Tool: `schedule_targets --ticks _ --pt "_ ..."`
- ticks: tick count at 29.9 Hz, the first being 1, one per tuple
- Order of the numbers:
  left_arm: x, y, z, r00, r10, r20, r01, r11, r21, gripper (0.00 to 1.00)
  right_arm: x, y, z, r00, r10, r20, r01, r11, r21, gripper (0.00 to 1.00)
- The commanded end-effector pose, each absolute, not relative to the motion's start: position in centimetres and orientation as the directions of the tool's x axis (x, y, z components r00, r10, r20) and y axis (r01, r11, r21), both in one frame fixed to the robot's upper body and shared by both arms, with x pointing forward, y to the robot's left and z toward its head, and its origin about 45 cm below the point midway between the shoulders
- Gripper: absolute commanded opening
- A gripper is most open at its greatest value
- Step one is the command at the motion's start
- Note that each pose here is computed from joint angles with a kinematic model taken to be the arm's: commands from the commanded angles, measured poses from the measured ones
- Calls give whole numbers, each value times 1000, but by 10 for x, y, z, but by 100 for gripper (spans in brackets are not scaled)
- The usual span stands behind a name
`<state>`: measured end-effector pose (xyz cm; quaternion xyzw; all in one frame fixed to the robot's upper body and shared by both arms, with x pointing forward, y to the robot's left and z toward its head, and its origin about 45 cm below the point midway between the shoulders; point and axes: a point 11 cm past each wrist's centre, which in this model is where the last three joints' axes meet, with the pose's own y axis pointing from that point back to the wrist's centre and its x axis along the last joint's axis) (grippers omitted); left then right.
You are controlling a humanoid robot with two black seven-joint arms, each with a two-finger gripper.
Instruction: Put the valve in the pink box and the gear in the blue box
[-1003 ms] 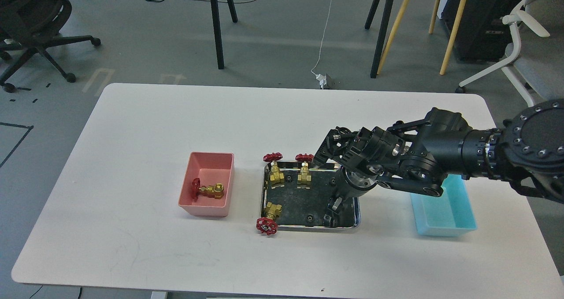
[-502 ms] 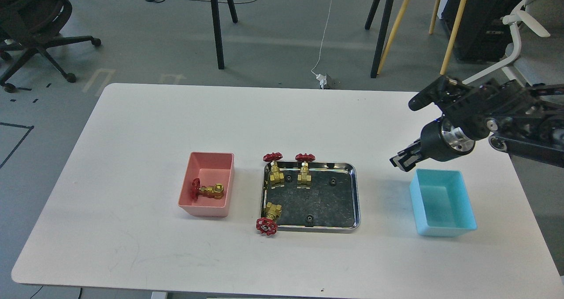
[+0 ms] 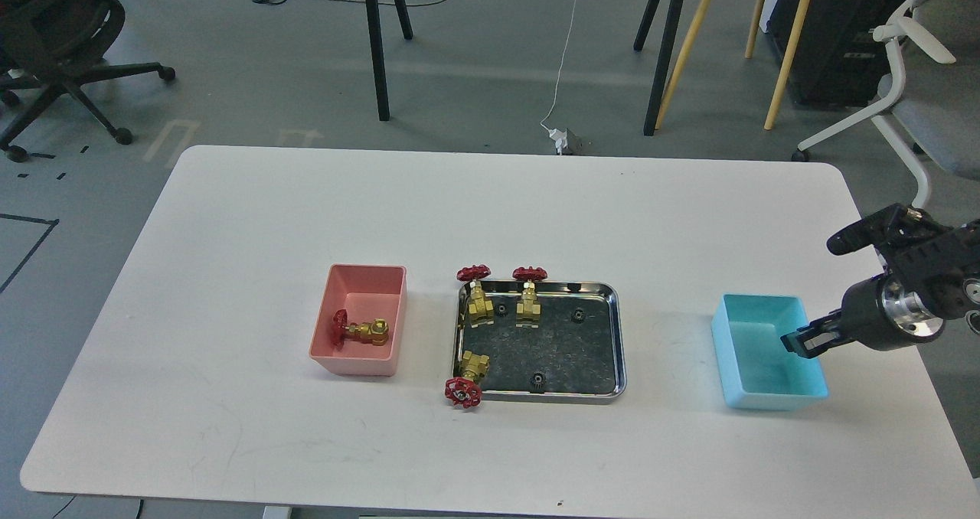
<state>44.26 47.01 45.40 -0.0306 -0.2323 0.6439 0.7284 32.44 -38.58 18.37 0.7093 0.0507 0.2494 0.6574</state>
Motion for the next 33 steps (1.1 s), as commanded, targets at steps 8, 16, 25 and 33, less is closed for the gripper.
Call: schedule_targets --ticks 8,16,25,33 --pt "443 470 451 61 951 303 -930 165 -329 99 341 -354 195 866 336 371 -301 -243 922 80" --pt "457 448 430 112 926 361 -953 203 -226 99 424 -293 313 773 -139 619 -578 -556 597 84" --pt "493 365 422 251 877 409 -938 325 -122 99 506 -271 373 593 -635 496 -801 -530 278 83" --pt "514 304 417 331 866 376 -918 387 -83 99 541 -262 357 319 -852 415 -944 -248 216 82"
